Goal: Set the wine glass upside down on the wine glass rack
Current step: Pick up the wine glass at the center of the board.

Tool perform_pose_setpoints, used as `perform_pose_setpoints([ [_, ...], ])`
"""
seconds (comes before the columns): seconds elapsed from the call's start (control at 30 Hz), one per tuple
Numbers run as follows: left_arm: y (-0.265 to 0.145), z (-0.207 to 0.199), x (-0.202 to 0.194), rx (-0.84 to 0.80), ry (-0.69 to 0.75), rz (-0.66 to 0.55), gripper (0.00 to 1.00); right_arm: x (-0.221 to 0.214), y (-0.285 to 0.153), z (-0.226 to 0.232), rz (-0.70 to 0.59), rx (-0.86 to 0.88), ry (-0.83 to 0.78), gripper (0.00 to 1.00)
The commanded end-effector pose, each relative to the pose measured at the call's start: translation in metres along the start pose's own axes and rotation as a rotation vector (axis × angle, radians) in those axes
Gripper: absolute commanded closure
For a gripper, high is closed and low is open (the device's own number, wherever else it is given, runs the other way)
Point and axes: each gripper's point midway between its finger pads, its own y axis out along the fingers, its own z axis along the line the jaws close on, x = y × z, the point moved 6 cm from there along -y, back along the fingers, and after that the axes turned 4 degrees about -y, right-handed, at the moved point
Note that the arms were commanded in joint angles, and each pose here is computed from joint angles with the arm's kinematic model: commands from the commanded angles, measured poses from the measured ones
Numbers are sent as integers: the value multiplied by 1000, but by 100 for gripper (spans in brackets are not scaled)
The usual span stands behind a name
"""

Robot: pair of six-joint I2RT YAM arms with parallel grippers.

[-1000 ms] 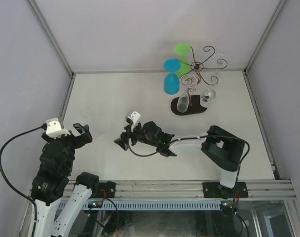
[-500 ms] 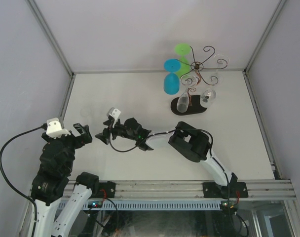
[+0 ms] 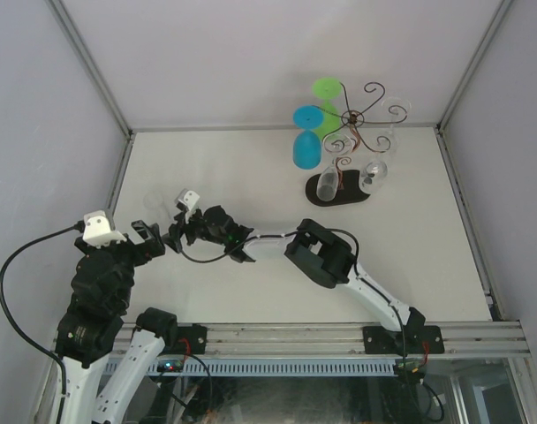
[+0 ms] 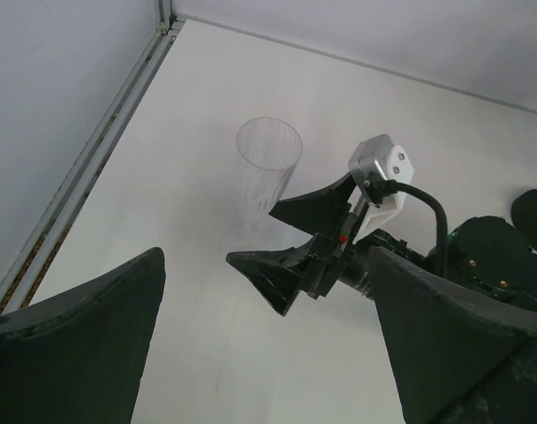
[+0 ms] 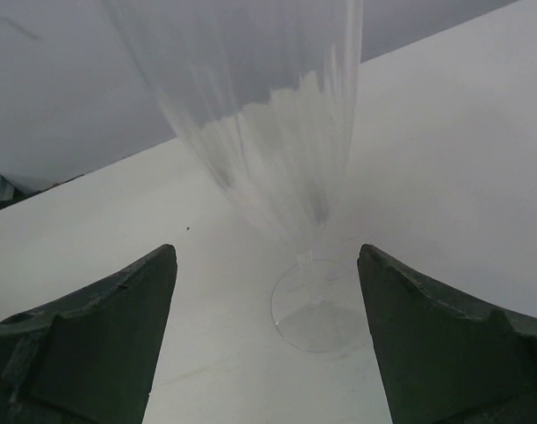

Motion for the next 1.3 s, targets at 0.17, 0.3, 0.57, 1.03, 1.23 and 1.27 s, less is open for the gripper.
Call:
perform_pose_setpoints([
  [0.17,-3,-3,15,-19,6,-43,0,7,21,-17,-20,-60,-7,18],
  [0.3,-4,-2,14,-19,7,-41,0,3,26,-23,-32,-75,0,20],
  [0.57,-3,-2,13,-16,15,-39,0,4,32,-31,-51,-87,17,24],
  [1.03,-4,-1,12,-16,21,-38,0,4,32,-29,-62,-61,21,60],
  [1.23,-4,0,12,-13,24,-36,0,7,29,-26,-78,-50,0,79],
  [1.27,-4,0,12,-11,24,-36,0,7,28,-25,-79,-49,-10,83],
])
